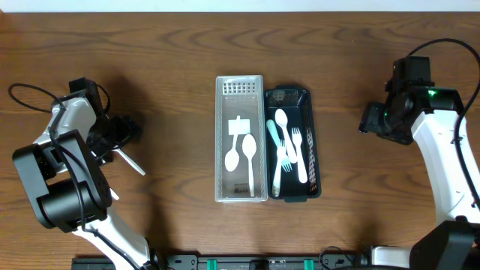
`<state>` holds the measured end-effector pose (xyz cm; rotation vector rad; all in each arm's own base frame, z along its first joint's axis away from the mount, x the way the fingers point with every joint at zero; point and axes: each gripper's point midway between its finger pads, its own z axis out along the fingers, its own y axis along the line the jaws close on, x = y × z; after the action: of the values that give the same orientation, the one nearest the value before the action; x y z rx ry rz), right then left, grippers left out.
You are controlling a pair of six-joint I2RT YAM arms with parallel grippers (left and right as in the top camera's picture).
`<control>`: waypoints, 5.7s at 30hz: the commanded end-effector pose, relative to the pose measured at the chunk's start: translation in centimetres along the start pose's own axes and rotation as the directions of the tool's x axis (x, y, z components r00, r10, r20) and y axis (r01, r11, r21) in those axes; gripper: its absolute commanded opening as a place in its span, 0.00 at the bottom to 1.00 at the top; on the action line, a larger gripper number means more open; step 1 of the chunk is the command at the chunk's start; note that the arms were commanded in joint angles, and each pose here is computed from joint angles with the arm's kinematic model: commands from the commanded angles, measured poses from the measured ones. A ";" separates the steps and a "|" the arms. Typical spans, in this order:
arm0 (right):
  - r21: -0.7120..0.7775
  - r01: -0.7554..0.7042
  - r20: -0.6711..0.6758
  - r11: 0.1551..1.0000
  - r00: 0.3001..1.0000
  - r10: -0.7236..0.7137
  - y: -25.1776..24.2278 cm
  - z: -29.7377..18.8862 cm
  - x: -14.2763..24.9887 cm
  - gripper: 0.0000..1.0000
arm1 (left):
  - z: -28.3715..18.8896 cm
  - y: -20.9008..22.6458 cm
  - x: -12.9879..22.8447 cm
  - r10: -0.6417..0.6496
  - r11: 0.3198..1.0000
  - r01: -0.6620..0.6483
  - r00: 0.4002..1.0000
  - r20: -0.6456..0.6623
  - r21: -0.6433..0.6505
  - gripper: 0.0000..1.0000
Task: Pack container
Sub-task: 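Move left gripper to the remaining spoons and grasp a third spoon, then carry the third spoon into the white basket and release, then lower left gripper onto the last white spoon and grasp it, then carry the last spoon into the white basket and release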
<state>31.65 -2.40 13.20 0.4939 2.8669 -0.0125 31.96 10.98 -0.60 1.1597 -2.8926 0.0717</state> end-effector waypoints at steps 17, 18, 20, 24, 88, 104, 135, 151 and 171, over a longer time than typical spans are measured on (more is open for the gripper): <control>0.016 0.000 -0.008 1.000 1.000 0.000 -0.6 0.0 0.3 0.66 | 2.2 0.2 2.0 0.012 1.000 -0.012 0.996 -0.091 0.010 0.20; 0.016 0.000 -0.008 1.000 1.000 0.000 -0.6 0.0 0.3 0.66 | 2.1 0.2 2.0 0.012 1.000 -0.012 0.996 -0.090 0.010 0.19; 0.016 0.000 -0.009 1.000 1.000 0.000 -0.6 0.0 0.3 0.66 | 1.9 0.2 1.9 0.024 1.000 -0.023 0.996 -0.084 0.013 0.11; 0.016 0.000 -0.008 1.000 1.000 0.000 -0.6 0.0 0.3 0.66 | 0.7 0.0 1.6 0.031 0.999 -0.030 0.998 -0.054 0.021 0.06; 0.016 0.002 -0.015 1.000 1.000 -0.002 -0.5 0.0 0.4 0.67 | -21.2 2.5 3.9 0.067 0.995 -0.096 0.873 0.483 0.036 0.83; 0.017 0.003 -0.015 1.000 1.000 -0.002 -0.6 0.0 0.4 0.67 | -5.7 9.5 1.1 -0.181 0.983 0.178 0.968 0.174 0.035 0.94; 0.019 0.003 -0.021 1.000 1.000 -0.003 -0.6 0.0 0.6 0.67 | 0.4 9.1 1.8 -0.154 0.988 0.154 0.988 0.001 0.020 0.15; 0.018 0.002 -0.020 1.000 1.000 -0.002 -0.6 0.0 0.6 0.67 | -4.7 4.5 2.2 -0.002 0.999 -0.003 0.995 0.097 0.051 0.06; 0.016 0.002 -0.015 1.000 1.000 -0.002 -0.5 0.0 0.4 0.67 | -16.0 -15.3 21.5 0.698 0.591 -0.793 0.594 0.401 0.147 0.06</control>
<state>31.12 -2.38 13.06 0.4971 2.8885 -0.0168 27.24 -12.46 17.59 -0.1769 -3.5436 0.4195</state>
